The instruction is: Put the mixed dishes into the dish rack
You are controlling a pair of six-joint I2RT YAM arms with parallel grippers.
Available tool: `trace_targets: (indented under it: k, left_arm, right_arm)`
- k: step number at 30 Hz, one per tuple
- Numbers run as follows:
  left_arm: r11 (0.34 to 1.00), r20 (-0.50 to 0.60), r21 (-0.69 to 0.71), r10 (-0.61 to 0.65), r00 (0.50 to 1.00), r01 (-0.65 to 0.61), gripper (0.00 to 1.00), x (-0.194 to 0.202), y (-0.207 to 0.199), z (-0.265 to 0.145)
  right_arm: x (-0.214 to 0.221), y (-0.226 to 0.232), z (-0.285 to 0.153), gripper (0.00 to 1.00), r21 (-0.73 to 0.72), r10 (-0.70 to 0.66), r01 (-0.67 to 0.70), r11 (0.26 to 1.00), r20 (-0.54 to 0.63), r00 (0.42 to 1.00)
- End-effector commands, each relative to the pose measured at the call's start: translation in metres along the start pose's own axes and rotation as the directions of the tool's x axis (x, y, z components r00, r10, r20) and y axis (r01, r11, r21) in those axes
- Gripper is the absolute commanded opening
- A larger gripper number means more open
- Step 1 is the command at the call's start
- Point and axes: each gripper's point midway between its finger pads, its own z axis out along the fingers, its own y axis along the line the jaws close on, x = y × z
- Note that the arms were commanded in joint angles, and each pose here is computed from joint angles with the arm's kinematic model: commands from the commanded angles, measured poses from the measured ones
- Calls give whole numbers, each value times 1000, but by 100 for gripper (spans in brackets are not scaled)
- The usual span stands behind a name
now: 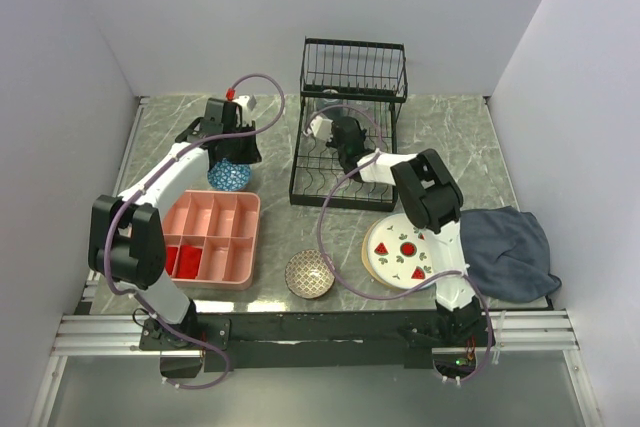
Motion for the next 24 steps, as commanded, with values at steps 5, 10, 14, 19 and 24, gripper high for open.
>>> trace_targets:
  k: [5,10,14,19,24]
  left_arm:
    - [1000,49,18,19,999,-20,1,-18,-6,-4]
    - [999,73,21,40,997,-42,2,-25,-9,-14]
    - [997,109,17,79,991,-81,36,-36,-11,-33]
    - [984,158,-8,179,971,-180,73,-46,-9,-58]
    - [942,139,-71,335,932,-328,78,-38,6,-69]
  right_arm:
    - [-2,-31,9,0,139,8,-7,990,-6,1000]
    - [-9,-45,-18,0,132,27,-33,991,43,999]
    - [-25,-47,-68,0,31,89,-91,995,75,993]
    - [-46,-28,-130,31,-197,165,-149,969,68,984]
    - [-51,-10,-188,77,-409,238,-203,890,37,970]
